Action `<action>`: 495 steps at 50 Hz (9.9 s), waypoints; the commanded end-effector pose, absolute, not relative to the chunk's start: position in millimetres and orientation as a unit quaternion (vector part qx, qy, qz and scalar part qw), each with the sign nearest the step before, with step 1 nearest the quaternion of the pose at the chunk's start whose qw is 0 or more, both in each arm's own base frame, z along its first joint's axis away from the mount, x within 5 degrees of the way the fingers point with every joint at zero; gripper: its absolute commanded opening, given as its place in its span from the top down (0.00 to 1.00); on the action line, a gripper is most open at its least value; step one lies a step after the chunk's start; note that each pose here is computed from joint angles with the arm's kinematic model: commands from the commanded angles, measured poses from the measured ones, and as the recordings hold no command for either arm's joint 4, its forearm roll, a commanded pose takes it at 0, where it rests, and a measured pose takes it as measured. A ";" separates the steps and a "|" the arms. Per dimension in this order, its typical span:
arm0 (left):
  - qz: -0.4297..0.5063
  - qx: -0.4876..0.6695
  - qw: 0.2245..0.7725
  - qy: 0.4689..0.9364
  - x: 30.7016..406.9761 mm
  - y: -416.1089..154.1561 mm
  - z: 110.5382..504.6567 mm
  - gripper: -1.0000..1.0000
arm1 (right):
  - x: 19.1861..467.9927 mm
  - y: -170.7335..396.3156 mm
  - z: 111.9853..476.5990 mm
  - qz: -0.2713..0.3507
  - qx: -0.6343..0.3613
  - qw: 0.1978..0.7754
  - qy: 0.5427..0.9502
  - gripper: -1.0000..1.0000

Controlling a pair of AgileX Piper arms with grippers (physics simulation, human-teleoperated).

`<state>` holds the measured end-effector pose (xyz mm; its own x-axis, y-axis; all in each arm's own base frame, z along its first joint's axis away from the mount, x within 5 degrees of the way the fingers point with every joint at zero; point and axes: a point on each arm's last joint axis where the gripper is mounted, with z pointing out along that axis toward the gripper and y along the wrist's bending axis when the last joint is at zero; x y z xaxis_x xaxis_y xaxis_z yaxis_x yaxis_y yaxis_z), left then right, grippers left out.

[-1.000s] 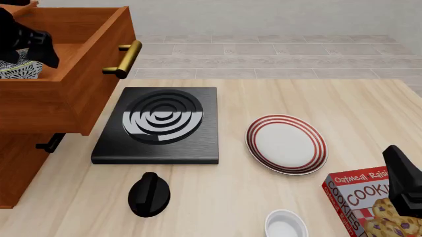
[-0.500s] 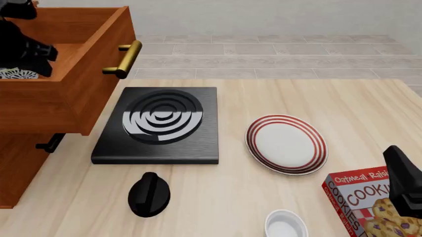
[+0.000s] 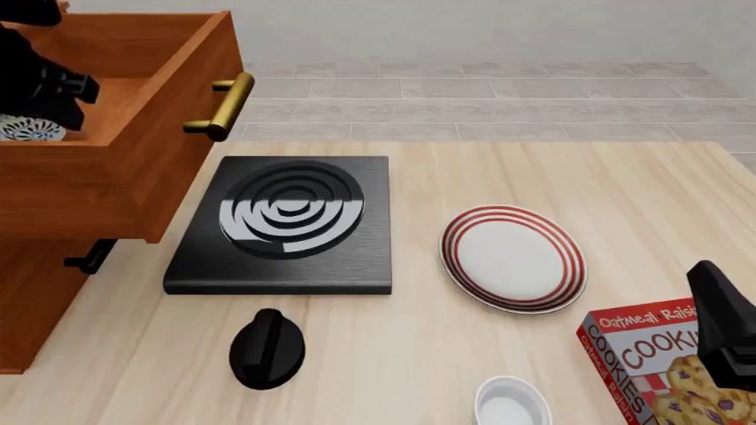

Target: Pick the akita bowl in the top layer of the wooden cabinet and place it on the plate.

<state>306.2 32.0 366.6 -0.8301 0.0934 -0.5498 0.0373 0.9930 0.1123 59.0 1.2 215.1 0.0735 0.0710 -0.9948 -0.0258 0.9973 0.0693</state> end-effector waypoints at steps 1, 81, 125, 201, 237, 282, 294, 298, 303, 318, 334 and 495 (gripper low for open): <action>0.032 0.048 0.280 0.958 307.7 20.1 365.7 1.00 | 58.8 1.2 215.3 0.033 0.017 0.733 0.679 0.00; 0.020 0.125 0.359 0.925 284.5 -22.6 451.2 1.00 | 57.5 0.9 216.0 0.035 0.021 0.735 0.677 0.00; 0.014 0.223 0.432 0.874 265.7 -58.4 498.6 1.00 | 56.5 0.8 215.7 0.032 0.020 0.736 0.676 0.00; -0.039 0.336 0.434 0.835 290.2 -148.2 489.7 1.00 | 55.6 0.5 217.6 0.038 0.028 0.741 0.669 0.00; -0.059 0.374 0.419 0.825 298.3 -189.4 470.0 1.00 | 55.5 0.5 217.8 0.037 0.027 0.742 0.669 0.00; -0.088 0.439 0.373 0.813 295.9 -263.3 408.1 1.00 | 55.3 0.4 219.3 0.040 0.032 0.746 0.664 0.00; -0.098 0.455 0.356 0.810 293.3 -289.9 389.6 1.00 | 55.3 0.6 219.2 0.042 0.031 0.746 0.664 0.00; -0.100 0.460 0.353 0.809 291.4 -296.4 386.4 1.00 | 55.3 0.7 219.2 0.043 0.030 0.746 0.664 0.00; -0.103 0.465 0.347 0.808 292.1 -306.8 378.5 1.00 | 55.3 0.7 219.1 0.044 0.031 0.746 0.664 0.00; -0.115 0.474 0.331 0.808 286.6 -335.7 360.1 1.00 | 55.3 0.8 219.4 0.044 0.029 0.746 0.664 0.00; -0.118 0.481 0.321 0.807 288.1 -356.7 345.9 1.00 | 55.3 1.0 219.2 0.044 0.027 0.745 0.665 0.00; -0.141 0.448 0.252 0.846 294.1 -456.3 171.2 1.00 | 55.6 0.4 217.4 0.048 0.039 0.743 0.666 0.00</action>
